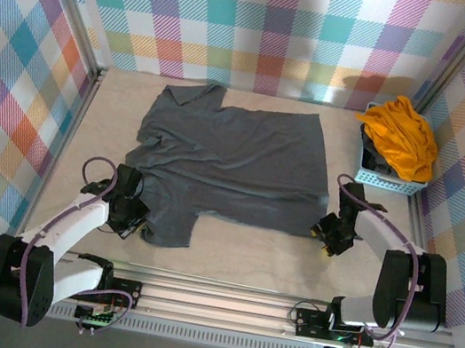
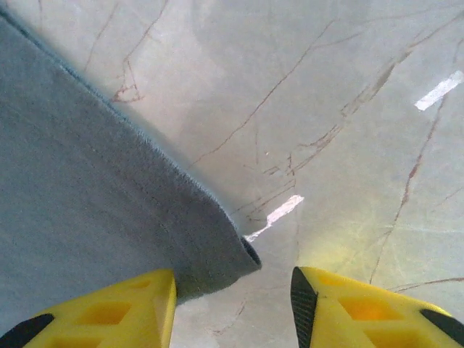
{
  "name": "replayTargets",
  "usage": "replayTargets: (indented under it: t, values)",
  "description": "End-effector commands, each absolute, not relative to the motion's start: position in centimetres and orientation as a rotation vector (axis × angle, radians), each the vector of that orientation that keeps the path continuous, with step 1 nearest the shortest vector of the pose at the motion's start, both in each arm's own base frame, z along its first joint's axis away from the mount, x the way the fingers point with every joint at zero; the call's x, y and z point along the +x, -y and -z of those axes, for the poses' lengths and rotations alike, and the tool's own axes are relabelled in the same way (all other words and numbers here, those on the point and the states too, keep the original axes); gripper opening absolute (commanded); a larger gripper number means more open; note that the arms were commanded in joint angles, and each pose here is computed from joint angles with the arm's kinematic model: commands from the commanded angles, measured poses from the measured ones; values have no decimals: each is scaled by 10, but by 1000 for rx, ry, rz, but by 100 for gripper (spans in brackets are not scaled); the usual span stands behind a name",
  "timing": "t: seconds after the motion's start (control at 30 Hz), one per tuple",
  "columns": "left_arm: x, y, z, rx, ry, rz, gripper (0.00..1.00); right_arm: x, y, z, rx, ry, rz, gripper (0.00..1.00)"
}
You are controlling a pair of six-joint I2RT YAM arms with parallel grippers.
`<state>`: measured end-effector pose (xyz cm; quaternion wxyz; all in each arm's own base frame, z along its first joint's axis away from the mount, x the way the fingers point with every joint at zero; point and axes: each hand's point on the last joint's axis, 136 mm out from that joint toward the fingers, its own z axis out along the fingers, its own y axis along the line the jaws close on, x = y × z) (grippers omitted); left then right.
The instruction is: Fold and stack the t-shirts
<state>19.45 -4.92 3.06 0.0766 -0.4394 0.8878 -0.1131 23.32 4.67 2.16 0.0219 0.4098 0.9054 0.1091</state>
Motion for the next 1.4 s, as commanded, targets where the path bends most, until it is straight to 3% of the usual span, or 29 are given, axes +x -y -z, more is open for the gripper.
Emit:
replayTargets:
  t: [0.0, 0.4, 1.0, 1.37]
  values:
    - [198, 55, -36, -1277, -2665, 386, 0, 241, -44, -21, 1325, -2764, -353, 43]
    - [193, 62, -69, -1244, -2632, 492, 0, 251, -46, -27, 1307, -2732, -393, 0]
    - [128, 53, -146, -1264, -2440, 660, 0, 200, -49, -76, 1041, -2824, -384, 0]
    - [114, 55, -154, -1265, -2421, 720, 0, 181, -48, -77, 1029, -2824, -396, 0]
